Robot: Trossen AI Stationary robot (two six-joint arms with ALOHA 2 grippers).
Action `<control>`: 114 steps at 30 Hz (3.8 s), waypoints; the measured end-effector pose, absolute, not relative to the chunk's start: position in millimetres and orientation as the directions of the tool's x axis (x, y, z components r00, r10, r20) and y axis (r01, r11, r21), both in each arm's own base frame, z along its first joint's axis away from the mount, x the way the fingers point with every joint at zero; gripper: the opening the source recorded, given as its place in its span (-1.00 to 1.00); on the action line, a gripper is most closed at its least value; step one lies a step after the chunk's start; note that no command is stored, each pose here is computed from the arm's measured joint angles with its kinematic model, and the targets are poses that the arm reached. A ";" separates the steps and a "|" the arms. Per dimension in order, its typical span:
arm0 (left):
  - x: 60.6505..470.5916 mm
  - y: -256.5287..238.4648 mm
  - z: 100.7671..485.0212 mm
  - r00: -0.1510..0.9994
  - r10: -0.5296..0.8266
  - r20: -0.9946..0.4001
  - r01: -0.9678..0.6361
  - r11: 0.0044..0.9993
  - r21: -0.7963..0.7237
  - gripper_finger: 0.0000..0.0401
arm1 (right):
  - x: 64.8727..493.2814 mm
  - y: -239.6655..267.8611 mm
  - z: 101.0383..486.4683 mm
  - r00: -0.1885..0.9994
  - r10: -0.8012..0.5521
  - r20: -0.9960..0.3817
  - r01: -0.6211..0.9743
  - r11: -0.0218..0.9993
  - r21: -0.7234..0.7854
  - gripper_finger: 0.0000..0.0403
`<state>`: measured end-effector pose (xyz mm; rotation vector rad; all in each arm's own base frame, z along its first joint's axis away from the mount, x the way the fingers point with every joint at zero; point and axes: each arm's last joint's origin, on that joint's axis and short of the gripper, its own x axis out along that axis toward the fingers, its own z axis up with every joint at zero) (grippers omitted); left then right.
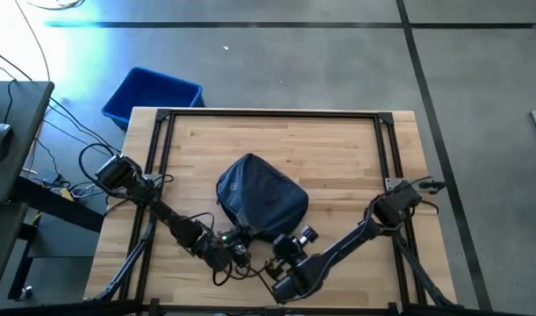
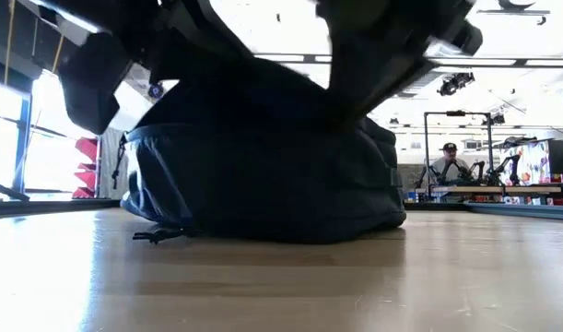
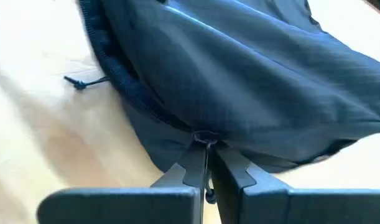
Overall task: Unpack backpack
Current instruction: Open the black backpack
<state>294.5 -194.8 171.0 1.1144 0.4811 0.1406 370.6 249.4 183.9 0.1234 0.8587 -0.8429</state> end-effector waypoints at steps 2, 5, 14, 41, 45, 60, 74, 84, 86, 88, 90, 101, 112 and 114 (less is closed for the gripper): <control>292.8 -197.3 171.6 0.891 0.347 -0.292 0.119 0.442 0.889 -1.00 | 363.1 252.9 192.4 0.363 -0.602 -0.711 0.686 0.689 -0.234 -0.99; 289.9 -203.2 174.2 0.901 0.338 -0.271 0.109 0.430 0.896 -1.00 | 353.5 256.8 198.1 0.354 -0.611 -0.707 0.664 0.697 -0.270 -1.00; 281.7 -215.7 182.7 0.913 0.356 -0.201 0.040 0.411 0.911 -1.00 | 347.2 257.3 198.5 0.319 -0.619 -0.718 0.572 0.730 -0.375 -1.00; 253.9 -214.7 215.9 0.907 -0.076 -0.415 0.382 0.567 0.730 -0.92 | 358.7 222.5 205.1 0.185 -0.647 -0.739 0.440 0.727 -0.527 -1.00; 260.7 -210.3 218.3 0.914 -0.096 -0.395 0.387 0.505 0.772 -0.72 | 354.7 232.4 204.2 0.207 -0.625 -0.753 0.435 0.748 -0.502 -1.00; 312.1 -191.9 175.5 0.946 -0.009 -0.325 0.300 0.407 0.863 -0.06 | 353.1 249.4 202.9 0.284 -0.575 -0.767 0.435 0.790 -0.432 -1.00; 326.7 -196.4 167.5 0.965 0.027 -0.261 0.212 0.508 0.835 -0.72 | 360.2 251.7 202.1 0.334 -0.543 -0.771 0.402 0.821 -0.404 -1.00; 297.5 -231.7 170.1 0.968 0.124 -0.219 0.147 0.428 0.892 -1.00 | 345.8 248.8 204.6 0.259 -0.616 -0.744 0.435 0.762 -0.480 -1.00; 289.9 -238.3 173.0 0.968 0.127 -0.214 0.143 0.421 0.896 -1.00 | 343.2 247.6 205.3 0.240 -0.630 -0.738 0.436 0.750 -0.498 -1.00; 281.5 -244.2 177.5 0.969 0.135 -0.209 0.135 0.421 0.897 -1.00 | 342.6 246.5 204.2 0.234 -0.636 -0.735 0.439 0.744 -0.504 -1.00; 271.9 -249.5 181.3 0.968 0.145 -0.204 0.126 0.426 0.896 -1.00 | 340.2 243.6 201.4 0.221 -0.648 -0.728 0.428 0.736 -0.525 -1.00; 224.7 -243.4 215.9 0.946 0.311 -0.091 -0.061 0.447 0.892 -1.00 | 325.4 201.5 198.0 0.308 -0.637 -0.707 0.456 0.751 -0.478 -1.00; 186.7 -195.5 265.4 0.919 0.393 -0.015 -0.225 0.558 0.799 -1.00 | 322.9 172.6 194.7 0.423 -0.483 -0.767 0.328 0.870 -0.367 -1.00; 178.2 -189.9 276.2 0.942 0.335 0.001 -0.219 0.614 0.759 -1.00 | 320.5 173.0 192.5 0.394 -0.446 -0.804 0.273 0.892 -0.361 -1.00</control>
